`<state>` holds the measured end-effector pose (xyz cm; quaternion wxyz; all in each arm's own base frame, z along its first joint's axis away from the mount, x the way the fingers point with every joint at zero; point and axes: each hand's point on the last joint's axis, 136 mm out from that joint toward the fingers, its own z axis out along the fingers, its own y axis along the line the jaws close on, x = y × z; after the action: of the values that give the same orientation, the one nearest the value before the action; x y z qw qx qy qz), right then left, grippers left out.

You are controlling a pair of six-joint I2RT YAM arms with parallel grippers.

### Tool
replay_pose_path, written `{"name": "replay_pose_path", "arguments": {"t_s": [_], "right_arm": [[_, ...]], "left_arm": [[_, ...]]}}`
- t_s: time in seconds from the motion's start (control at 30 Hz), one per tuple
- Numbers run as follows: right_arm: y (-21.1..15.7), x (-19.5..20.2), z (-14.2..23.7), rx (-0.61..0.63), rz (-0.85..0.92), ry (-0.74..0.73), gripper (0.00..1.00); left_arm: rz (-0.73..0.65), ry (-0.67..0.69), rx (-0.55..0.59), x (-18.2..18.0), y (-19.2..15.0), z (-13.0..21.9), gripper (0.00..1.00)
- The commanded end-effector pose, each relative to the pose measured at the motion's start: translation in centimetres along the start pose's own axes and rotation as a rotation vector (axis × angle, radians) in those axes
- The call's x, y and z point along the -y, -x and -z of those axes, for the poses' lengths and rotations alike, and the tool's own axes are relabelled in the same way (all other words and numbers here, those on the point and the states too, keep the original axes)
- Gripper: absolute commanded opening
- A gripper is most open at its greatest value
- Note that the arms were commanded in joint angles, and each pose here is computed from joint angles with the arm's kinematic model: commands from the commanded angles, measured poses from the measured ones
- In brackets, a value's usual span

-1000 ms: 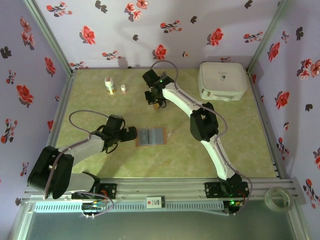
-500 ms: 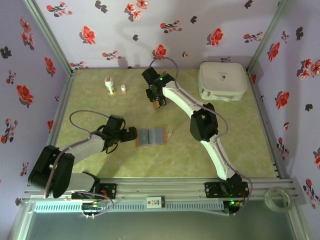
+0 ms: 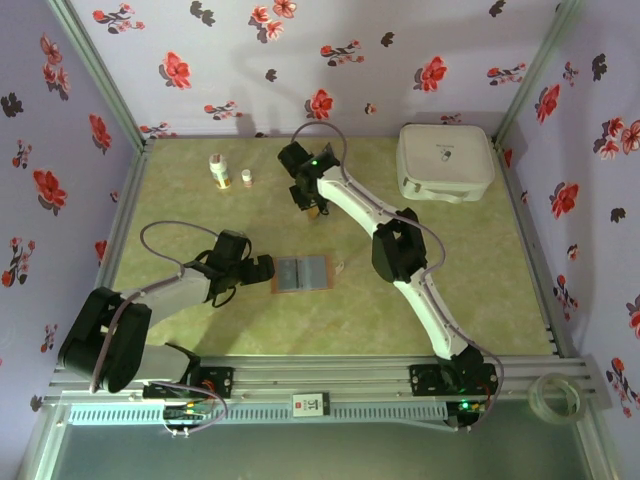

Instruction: Put the credit cards into the card holder

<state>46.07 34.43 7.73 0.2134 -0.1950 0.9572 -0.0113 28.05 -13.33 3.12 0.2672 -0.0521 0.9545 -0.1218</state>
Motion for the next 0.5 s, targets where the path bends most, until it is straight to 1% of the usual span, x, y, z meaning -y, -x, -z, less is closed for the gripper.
{"name": "replay_pose_path", "arguments": {"t_s": [0.0, 0.3, 0.47], "right_arm": [[-0.6, 0.1, -0.9, -0.026, 0.040, -0.036, 0.37], [-1.2, -0.8, -1.5, -0.045, 0.065, -0.014, 0.36], [-1.4, -1.2, -1.6, -0.053, 0.073, -0.007, 0.35]], "left_arm": [[0.001, -0.013, 0.006, 0.3, 0.7, -0.1, 1.00], [0.003, -0.011, 0.004, 0.3, 0.7, -0.3, 1.00], [0.006, -0.013, 0.003, 0.3, 0.6, -0.4, 1.00]]}}
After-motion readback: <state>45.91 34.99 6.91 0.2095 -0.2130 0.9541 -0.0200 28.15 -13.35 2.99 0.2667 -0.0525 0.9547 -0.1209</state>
